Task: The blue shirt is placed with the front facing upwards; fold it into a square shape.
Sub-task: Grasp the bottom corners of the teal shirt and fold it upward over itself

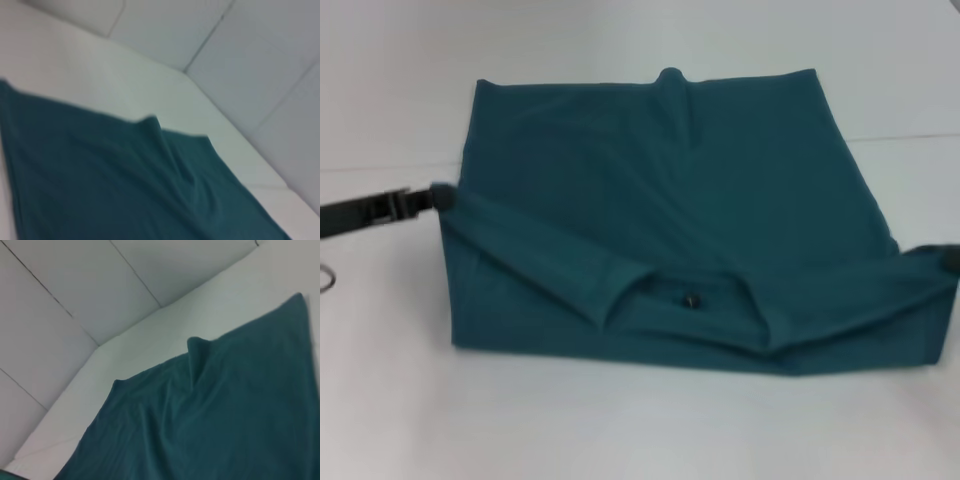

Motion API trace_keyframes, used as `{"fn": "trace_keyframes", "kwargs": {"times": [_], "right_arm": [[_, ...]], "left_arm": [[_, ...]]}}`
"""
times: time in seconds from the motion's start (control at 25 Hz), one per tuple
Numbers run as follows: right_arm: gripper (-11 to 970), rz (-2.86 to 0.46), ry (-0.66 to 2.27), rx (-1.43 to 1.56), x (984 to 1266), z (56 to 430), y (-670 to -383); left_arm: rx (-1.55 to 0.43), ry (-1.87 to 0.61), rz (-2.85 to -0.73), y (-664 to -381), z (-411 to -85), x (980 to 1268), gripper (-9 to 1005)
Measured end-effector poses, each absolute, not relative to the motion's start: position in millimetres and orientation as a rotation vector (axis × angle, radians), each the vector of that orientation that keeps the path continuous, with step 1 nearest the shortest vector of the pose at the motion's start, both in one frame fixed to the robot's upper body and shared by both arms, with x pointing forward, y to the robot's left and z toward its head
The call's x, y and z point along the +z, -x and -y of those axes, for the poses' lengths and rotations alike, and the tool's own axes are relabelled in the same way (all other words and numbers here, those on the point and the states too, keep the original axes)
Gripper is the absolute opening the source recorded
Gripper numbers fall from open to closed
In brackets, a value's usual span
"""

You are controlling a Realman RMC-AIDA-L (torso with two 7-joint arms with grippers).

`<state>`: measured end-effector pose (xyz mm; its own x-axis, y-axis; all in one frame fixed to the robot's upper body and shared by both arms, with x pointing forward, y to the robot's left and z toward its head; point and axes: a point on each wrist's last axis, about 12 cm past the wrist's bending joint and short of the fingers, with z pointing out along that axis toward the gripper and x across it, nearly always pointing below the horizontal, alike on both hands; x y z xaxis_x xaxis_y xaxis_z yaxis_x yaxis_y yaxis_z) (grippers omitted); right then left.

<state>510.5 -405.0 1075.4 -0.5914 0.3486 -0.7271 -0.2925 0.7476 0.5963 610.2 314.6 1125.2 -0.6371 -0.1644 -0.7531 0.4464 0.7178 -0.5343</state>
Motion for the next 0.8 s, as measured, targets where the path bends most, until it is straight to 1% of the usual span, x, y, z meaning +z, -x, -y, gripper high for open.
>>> {"fn": "trace_keyframes", "kwargs": {"times": [0.24,0.48,0.64,0.8], "right_arm": [[34,-2.022,0.018,0.793,1083,383,-556],[34,-2.055,0.072,0.684,1089,360,-597],[33,-2.068,0.100,0.613,1094,348,-618],[33,-2.081,0.122,0.548,1097,339,-632]], "left_arm": [[-0.845,-0.123,-2.009,-633,-307,1129,9],[-0.780,-0.070,-1.983,-647,-301,1129,9],[-0.731,-0.038,-1.968,-656,-297,1130,8],[-0.697,-0.002,-1.942,-663,-292,1129,8]]}}
